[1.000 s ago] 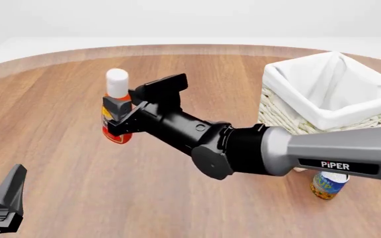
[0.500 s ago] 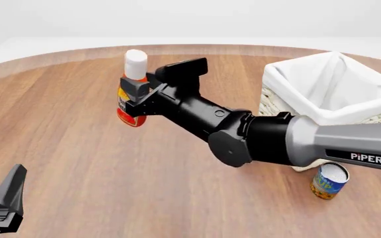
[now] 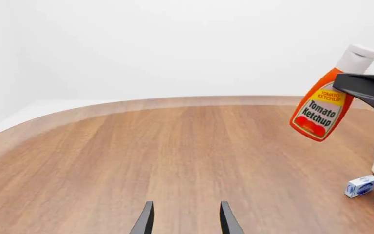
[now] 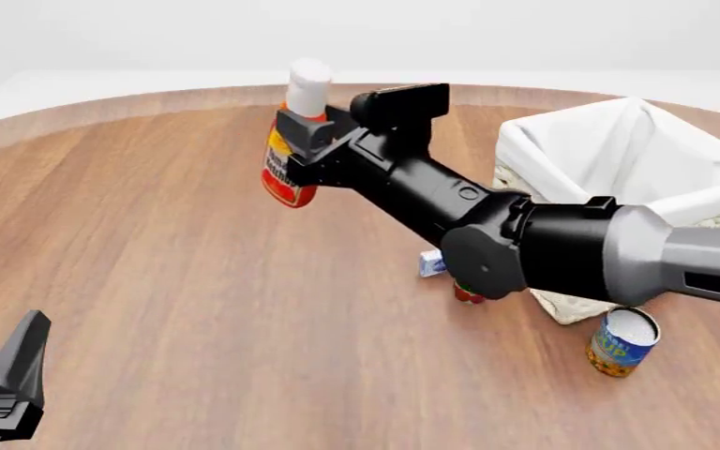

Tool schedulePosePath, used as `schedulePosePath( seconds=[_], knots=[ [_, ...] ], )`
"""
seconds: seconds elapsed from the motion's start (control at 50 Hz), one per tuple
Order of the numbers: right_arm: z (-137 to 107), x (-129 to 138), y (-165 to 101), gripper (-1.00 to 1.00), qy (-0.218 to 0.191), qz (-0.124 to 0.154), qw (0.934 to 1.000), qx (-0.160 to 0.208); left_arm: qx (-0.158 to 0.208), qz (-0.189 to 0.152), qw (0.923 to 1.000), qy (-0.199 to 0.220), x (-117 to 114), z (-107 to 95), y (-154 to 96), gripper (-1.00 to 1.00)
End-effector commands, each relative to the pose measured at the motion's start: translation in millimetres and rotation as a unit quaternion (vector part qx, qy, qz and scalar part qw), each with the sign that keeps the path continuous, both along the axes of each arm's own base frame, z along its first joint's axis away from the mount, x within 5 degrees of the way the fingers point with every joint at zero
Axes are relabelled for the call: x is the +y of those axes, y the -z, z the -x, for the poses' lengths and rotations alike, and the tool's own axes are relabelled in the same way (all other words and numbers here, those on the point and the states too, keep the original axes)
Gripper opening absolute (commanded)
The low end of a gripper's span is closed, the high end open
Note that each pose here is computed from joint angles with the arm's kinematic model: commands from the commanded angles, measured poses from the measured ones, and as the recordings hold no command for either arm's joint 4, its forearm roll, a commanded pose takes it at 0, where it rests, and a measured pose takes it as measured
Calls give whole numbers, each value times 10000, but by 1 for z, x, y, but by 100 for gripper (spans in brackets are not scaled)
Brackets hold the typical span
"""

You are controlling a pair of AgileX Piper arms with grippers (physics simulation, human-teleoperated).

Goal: Pick up the ketchup, and put it in the basket.

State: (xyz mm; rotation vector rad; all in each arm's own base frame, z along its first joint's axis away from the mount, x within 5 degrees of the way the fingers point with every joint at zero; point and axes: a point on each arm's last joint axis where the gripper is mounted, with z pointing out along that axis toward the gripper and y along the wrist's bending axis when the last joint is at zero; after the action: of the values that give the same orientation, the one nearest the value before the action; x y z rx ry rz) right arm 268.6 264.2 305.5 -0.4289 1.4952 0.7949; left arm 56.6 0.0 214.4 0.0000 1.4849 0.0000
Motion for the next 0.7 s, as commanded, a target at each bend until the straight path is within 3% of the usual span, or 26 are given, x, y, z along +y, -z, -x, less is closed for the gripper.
schedulePosePath(
  seconds=[0.02,0.7],
  knots=[
    [-4,-23,-13,-100,256,-214,9994,-101,0,0,10000,0,0,0,0,100],
    [-3,-88,-39,-100,992,-482,9928,-477,0,0,10000,0,0,0,0,100]
  ],
)
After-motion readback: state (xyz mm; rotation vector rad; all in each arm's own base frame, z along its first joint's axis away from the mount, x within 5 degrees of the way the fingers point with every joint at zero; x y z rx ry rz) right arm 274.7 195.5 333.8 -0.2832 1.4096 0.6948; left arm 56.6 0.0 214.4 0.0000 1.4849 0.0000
